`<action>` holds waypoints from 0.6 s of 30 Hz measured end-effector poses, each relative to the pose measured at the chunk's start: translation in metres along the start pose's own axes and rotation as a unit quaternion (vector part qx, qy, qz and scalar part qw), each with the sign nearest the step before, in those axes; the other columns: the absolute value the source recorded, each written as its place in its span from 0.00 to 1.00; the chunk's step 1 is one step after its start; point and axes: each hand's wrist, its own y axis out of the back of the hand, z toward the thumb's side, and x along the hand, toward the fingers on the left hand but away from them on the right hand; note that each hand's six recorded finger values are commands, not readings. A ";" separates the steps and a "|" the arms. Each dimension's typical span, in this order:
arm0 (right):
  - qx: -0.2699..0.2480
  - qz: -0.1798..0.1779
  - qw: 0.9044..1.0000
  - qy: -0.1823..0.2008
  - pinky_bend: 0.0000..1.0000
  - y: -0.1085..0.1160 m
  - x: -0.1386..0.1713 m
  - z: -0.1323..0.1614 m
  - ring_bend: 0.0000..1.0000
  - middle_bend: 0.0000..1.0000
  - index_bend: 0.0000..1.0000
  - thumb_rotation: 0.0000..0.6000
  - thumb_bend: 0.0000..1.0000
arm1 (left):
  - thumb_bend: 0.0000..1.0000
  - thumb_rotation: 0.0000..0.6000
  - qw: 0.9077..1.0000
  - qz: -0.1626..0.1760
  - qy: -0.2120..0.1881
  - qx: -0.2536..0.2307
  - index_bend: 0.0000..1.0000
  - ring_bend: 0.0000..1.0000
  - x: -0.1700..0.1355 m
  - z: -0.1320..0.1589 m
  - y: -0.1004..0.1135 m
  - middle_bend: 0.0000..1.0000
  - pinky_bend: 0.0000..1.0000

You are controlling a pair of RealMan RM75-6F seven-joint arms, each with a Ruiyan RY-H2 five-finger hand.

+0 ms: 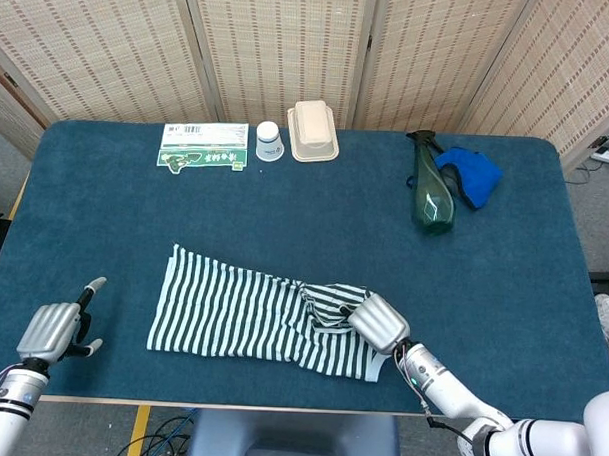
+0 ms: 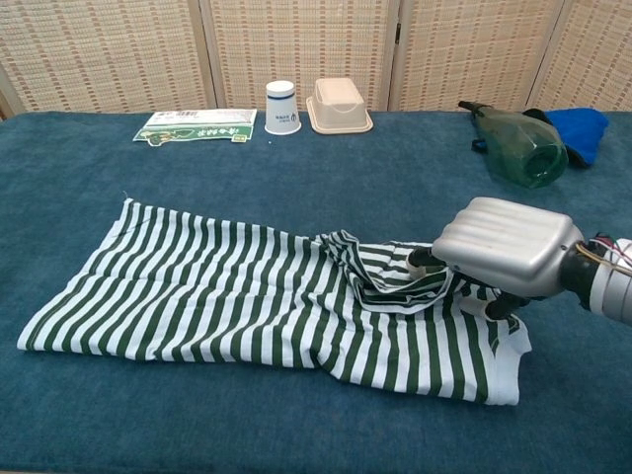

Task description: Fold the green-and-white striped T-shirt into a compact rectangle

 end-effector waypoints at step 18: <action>-0.038 -0.056 0.996 -0.066 1.00 0.039 0.047 -0.043 0.95 0.90 0.11 1.00 0.38 | 0.25 1.00 0.998 0.023 -0.044 0.038 0.00 0.83 0.012 0.010 0.014 0.84 0.93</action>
